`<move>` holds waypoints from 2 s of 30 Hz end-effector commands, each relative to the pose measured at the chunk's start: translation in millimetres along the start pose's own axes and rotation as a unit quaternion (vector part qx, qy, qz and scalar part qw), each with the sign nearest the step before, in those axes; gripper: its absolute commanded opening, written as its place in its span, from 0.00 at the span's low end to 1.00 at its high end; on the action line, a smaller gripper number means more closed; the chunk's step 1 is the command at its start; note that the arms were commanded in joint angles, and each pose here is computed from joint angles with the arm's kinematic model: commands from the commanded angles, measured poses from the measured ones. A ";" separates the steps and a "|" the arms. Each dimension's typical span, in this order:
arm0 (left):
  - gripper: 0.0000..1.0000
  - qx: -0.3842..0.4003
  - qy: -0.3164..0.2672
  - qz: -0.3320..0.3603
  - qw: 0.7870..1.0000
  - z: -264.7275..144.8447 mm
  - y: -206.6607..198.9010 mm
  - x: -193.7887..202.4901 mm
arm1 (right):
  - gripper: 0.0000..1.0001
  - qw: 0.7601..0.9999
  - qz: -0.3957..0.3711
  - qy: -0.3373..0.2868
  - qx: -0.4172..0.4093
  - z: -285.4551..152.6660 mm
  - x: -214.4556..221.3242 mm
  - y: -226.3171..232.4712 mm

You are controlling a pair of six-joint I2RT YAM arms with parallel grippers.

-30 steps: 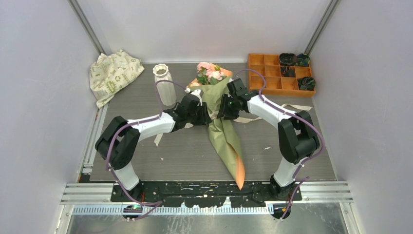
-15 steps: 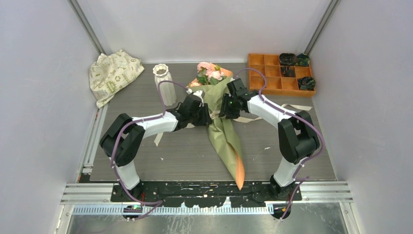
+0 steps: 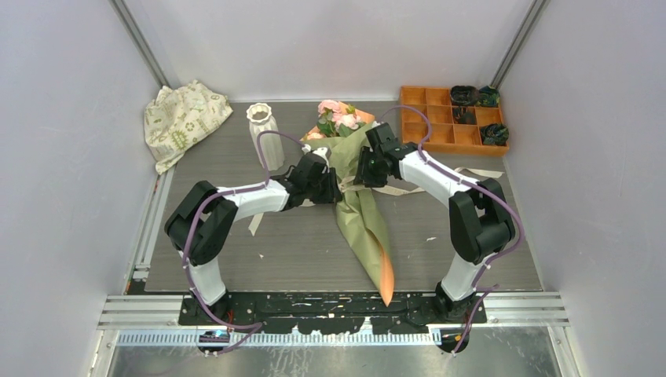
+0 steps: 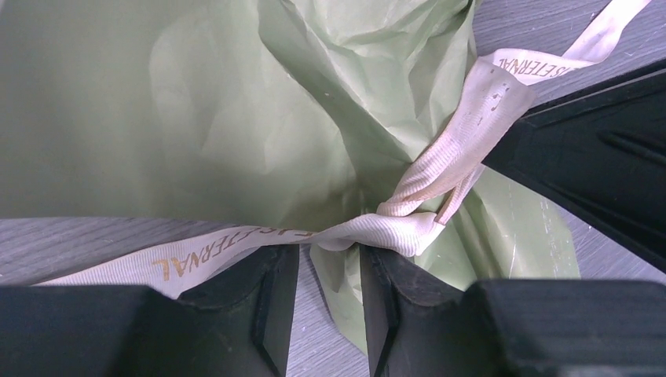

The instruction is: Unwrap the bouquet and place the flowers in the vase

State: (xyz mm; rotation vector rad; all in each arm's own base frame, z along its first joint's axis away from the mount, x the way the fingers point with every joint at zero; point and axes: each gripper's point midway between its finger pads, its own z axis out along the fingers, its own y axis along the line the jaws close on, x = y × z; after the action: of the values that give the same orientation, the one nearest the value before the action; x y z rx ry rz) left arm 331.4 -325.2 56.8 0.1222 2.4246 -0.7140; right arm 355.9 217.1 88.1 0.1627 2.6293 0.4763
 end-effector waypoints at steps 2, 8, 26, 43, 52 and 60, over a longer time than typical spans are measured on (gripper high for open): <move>0.35 0.023 -0.022 0.006 0.999 -0.3 -17.4 -18.2 | 0.44 1.000 0.004 -0.016 -0.010 1.3 -15.0 9.8; 0.35 0.024 -0.025 0.007 0.999 -1.1 -19.0 -20.4 | 0.43 1.000 0.018 0.011 -0.023 15.2 0.0 10.3; 0.18 0.026 -0.021 0.017 0.999 10.2 -26.9 -25.6 | 0.23 0.998 0.021 0.033 -0.057 12.4 13.9 20.6; 0.00 -0.046 -0.046 0.028 0.998 -12.2 0.1 -31.5 | 0.01 0.998 -0.001 -0.068 0.014 -45.1 -21.2 -0.3; 0.00 -0.089 -0.053 0.038 0.994 -20.9 19.7 -31.2 | 0.01 0.984 0.012 -0.139 0.106 -92.8 -49.4 -51.5; 0.00 -0.094 -0.056 0.036 0.993 -24.9 22.7 -32.5 | 0.01 0.987 0.033 -0.130 0.087 -102.9 -57.0 -75.4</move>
State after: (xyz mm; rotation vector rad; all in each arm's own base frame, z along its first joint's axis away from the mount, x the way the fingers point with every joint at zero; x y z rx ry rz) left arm 343.3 -295.5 58.5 0.1030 2.4165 -0.4514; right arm 359.1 94.8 148.8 0.4261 2.4456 0.1533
